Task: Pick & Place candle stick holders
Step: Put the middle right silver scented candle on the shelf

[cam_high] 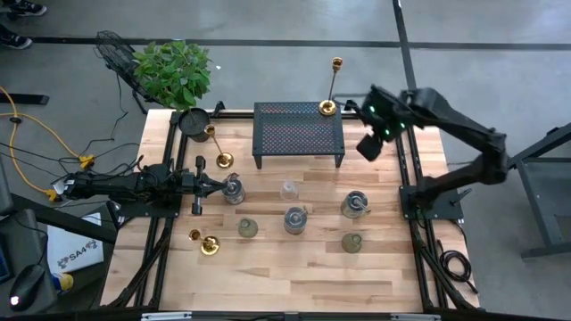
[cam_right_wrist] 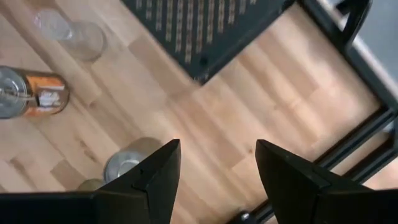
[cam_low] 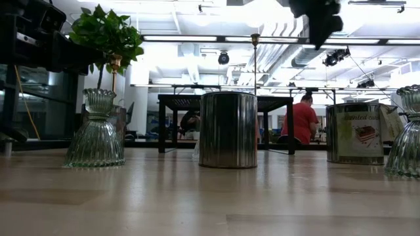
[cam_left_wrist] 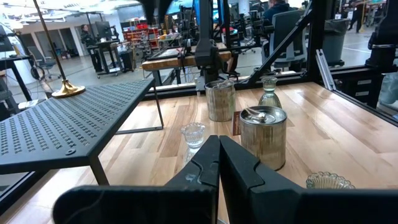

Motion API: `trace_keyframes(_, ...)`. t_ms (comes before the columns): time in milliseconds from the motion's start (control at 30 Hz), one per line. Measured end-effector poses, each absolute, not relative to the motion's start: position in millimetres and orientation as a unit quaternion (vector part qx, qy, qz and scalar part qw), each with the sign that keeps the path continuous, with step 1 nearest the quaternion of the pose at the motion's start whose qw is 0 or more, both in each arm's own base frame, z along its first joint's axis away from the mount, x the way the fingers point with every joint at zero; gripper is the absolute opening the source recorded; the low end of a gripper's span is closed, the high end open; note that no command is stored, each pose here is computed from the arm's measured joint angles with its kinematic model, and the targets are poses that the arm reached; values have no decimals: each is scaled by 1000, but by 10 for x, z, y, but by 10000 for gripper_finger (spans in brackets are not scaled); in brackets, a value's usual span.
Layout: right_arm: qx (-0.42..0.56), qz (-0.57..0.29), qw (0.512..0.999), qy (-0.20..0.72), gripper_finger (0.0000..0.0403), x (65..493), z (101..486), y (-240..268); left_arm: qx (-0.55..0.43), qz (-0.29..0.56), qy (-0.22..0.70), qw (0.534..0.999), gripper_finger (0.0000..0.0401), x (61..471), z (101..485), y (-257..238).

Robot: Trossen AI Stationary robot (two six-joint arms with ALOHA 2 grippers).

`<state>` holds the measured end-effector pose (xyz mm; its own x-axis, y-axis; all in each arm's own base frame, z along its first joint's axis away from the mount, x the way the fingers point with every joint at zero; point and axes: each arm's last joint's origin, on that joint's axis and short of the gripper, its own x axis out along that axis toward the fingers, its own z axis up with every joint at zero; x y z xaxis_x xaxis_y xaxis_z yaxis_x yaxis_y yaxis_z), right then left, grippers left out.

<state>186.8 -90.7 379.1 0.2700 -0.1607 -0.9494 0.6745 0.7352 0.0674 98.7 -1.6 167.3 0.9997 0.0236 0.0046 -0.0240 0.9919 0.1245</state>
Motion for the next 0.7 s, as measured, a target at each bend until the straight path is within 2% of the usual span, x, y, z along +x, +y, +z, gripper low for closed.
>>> trace_keyframes(267,288,-271,756,522,201,1677,3395,-452,63,12,-1,998,0,987,1673,-16)
trace_keyframes(700,322,-278,708,564,201,1852,2707,-53,62,12,-1,998,0,987,1673,-16)
